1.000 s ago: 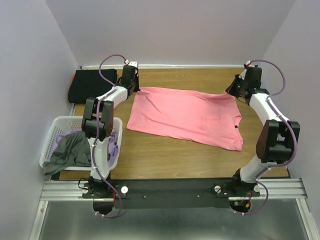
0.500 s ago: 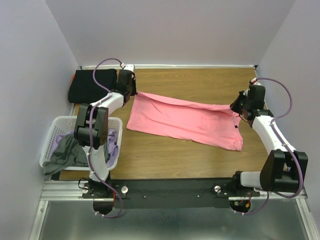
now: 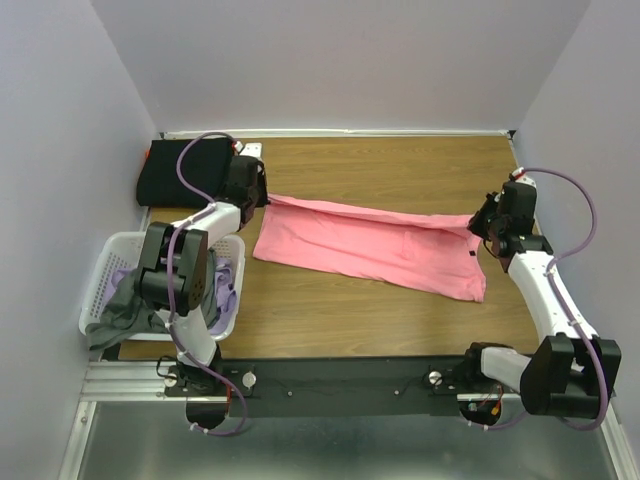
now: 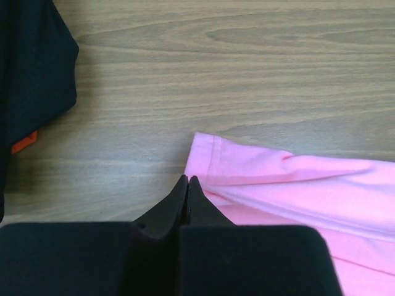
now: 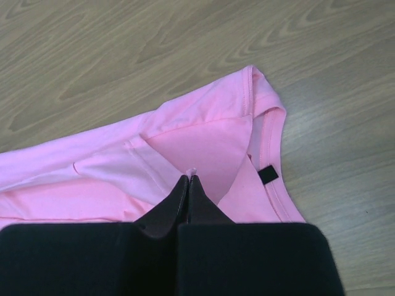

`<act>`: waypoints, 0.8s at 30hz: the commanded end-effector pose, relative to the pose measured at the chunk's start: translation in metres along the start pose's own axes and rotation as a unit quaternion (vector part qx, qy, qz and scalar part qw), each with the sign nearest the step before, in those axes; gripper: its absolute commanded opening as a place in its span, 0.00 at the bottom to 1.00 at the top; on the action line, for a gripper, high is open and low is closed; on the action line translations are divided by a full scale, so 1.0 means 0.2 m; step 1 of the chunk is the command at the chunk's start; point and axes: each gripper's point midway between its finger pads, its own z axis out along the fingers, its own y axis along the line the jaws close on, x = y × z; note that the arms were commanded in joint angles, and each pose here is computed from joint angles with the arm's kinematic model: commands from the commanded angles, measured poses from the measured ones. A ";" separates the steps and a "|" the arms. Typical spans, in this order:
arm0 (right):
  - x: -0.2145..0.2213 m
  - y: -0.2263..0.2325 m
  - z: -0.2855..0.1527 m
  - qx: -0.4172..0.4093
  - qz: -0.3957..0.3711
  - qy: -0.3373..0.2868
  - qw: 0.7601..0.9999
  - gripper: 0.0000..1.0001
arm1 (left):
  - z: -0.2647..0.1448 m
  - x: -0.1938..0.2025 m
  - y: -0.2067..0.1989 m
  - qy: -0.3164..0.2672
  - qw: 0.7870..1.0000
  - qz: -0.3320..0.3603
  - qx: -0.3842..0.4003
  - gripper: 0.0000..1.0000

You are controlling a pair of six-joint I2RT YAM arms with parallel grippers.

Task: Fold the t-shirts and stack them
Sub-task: Fold the tshirt

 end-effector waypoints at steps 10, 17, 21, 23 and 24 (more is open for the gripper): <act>0.10 -0.14 -0.09 0.056 0.013 0.001 0.998 0.02 | -0.15 0.07 0.00 -0.009 1.000 -0.023 0.015 0.00; 0.10 -0.17 -0.16 0.068 0.031 -0.025 0.997 0.44 | -0.32 0.12 0.02 -0.022 0.999 -0.042 0.015 0.70; 0.02 -0.14 -0.20 0.054 0.032 -0.050 0.997 0.51 | -0.44 0.04 -0.05 -0.056 0.997 -0.042 0.037 0.83; 0.00 -0.07 -0.17 0.023 0.026 -0.040 0.999 0.51 | -0.47 0.00 -0.10 -0.069 0.996 -0.039 0.050 0.84; 0.03 -0.08 -0.14 0.027 0.023 -0.030 0.999 0.51 | -0.47 -0.02 -0.11 -0.074 0.995 -0.037 0.053 0.84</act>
